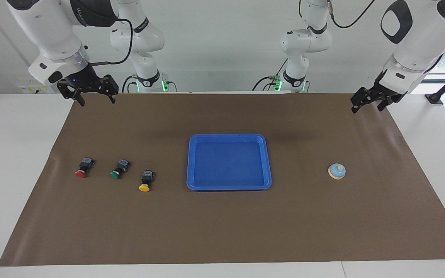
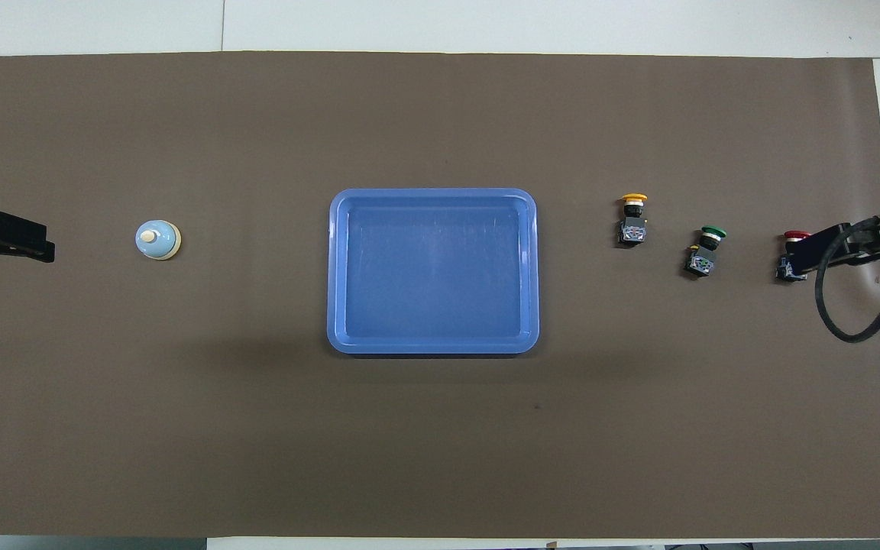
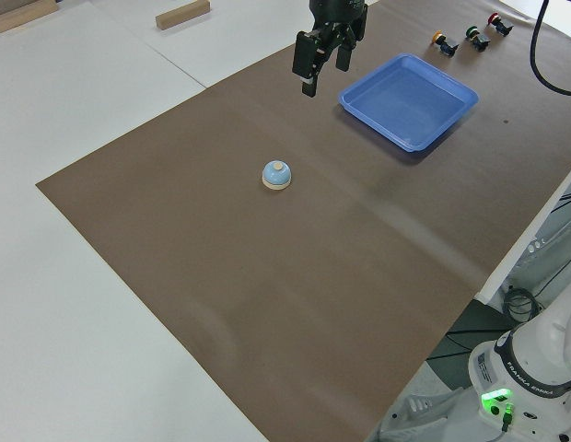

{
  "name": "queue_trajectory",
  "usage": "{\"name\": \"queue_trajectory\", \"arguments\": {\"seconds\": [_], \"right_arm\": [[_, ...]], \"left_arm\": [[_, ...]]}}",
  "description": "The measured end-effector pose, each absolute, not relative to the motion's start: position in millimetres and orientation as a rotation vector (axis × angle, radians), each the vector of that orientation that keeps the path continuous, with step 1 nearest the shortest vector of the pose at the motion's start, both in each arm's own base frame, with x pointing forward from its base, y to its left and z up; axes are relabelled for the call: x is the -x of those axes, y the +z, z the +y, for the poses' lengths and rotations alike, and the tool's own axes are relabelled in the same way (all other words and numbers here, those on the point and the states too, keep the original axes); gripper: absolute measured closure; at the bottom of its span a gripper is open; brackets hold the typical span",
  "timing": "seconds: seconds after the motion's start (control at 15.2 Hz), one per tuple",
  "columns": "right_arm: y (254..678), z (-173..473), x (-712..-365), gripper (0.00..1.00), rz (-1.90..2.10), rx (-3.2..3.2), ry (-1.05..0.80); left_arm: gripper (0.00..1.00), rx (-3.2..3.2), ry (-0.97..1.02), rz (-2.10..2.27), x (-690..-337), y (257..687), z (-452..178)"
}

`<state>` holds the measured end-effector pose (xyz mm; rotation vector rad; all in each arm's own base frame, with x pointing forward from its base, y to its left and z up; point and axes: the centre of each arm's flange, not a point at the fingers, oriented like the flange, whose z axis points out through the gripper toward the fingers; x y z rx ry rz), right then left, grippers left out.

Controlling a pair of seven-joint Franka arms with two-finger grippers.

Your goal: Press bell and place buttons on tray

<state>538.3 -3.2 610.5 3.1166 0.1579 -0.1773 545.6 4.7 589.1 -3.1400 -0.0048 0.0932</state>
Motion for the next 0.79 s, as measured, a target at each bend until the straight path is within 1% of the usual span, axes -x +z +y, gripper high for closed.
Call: {"name": "queue_trajectory", "arguments": {"seconds": [0.46,0.59,0.66,0.72,0.79], "right_arm": [[610.5,-3.3,-538.3,0.00,0.158,-3.117,-0.177],[610.5,-3.4,-538.3,0.00,0.157,-3.117,-0.177],[610.5,-3.4,-538.3,0.00,0.157,-3.117,-0.177],[610.5,-3.4,-538.3,0.00,0.157,-3.117,-0.177],[610.5,-3.4,-538.3,0.00,0.157,-3.117,-0.177]], "left_arm": [[0.00,3.140,0.090,-0.004,-545.8,589.3,4.4],[0.00,3.141,0.008,-0.001,-551.9,591.3,4.3],[0.07,3.140,-0.057,0.001,-557.1,588.7,4.2],[0.19,3.139,-0.092,0.002,-561.3,580.2,4.1],[0.34,3.139,-0.091,0.002,-565.1,567.6,4.1]]}}
